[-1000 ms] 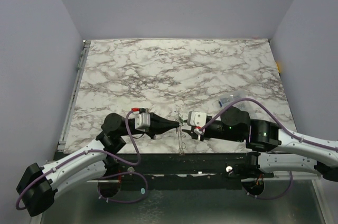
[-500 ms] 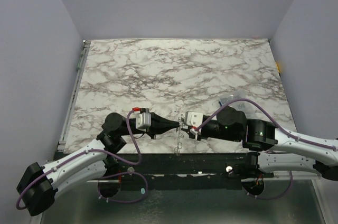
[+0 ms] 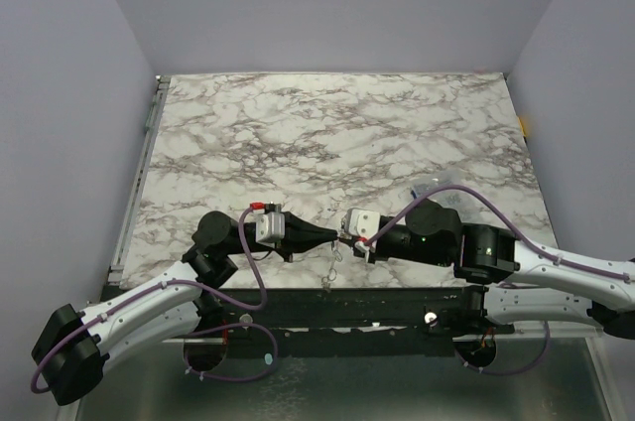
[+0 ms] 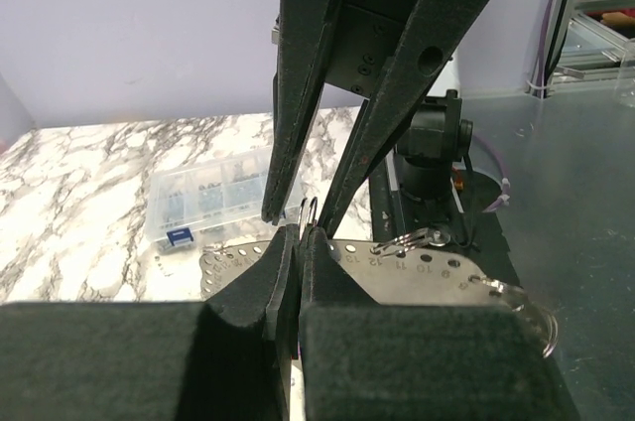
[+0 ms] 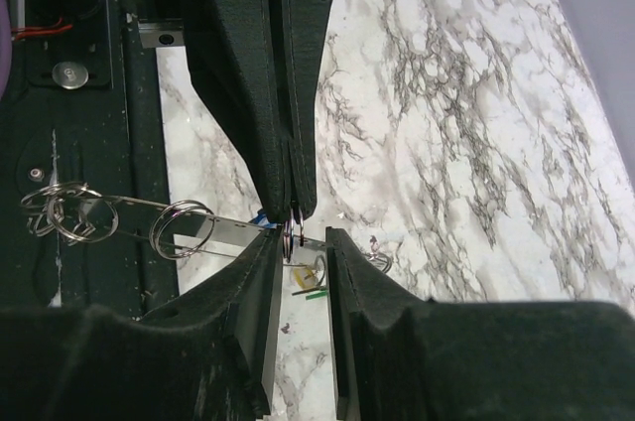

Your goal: Put the keys on the keyring

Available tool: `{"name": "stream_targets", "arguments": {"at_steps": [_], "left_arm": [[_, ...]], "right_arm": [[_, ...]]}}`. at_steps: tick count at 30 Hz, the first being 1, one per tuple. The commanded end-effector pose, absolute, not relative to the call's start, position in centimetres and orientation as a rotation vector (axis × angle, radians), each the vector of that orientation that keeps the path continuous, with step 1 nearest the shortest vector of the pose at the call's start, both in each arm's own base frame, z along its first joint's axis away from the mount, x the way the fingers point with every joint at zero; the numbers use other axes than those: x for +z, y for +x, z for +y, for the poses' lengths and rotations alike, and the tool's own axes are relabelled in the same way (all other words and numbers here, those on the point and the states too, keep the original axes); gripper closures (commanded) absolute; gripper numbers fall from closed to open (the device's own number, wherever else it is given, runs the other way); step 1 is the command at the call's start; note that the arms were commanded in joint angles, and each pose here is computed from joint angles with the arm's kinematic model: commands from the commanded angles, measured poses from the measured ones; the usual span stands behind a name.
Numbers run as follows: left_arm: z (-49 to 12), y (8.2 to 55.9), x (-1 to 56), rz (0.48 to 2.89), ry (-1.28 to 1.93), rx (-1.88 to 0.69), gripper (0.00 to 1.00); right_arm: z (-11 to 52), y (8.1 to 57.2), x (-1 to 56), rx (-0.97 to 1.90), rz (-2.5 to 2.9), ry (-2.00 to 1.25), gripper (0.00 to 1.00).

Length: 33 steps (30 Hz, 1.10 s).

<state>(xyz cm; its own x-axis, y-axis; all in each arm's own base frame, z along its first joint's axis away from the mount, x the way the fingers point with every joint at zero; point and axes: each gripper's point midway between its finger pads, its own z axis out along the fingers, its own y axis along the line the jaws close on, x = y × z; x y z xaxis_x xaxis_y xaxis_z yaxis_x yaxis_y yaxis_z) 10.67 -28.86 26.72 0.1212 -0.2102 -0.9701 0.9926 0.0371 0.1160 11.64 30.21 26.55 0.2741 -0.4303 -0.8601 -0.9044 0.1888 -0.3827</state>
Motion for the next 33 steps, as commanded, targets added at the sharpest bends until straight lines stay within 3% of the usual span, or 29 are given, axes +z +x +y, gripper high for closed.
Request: {"name": "stream_targets", "arguments": {"at_steps": [1, 8, 15, 19, 22, 33], "left_arm": [[-28.9, 10.1, 28.1, 0.918, 1.106, -1.206, 1.00], [-28.9, 10.0, 28.1, 0.915, 1.110, -1.207, 1.00], [-28.8, 9.7, 28.3, 0.895, 1.123, -1.209, 1.00], [-28.4, 9.6, 28.6, 0.875, 1.112, -1.189, 0.61], [-28.0, 9.6, 29.3, 0.854, 1.088, -1.168, 0.48], [-27.9, 9.4, 29.8, 0.839, 1.081, -1.180, 0.52]], "right_arm": [[30.6, 12.2, 27.2, 0.511, 1.327, -1.397, 0.72], [30.7, 12.3, 27.2, 0.501, 1.325, -1.404, 0.98], [30.6, 12.5, 27.1, 0.487, 1.321, -1.393, 0.99], [30.3, 12.9, 27.8, 0.490, 1.295, -1.325, 0.99], [30.0, 13.0, 29.4, 0.532, 1.224, -1.213, 0.99], [29.6, 10.9, 31.9, 0.745, 0.988, -1.006, 0.99]]}}
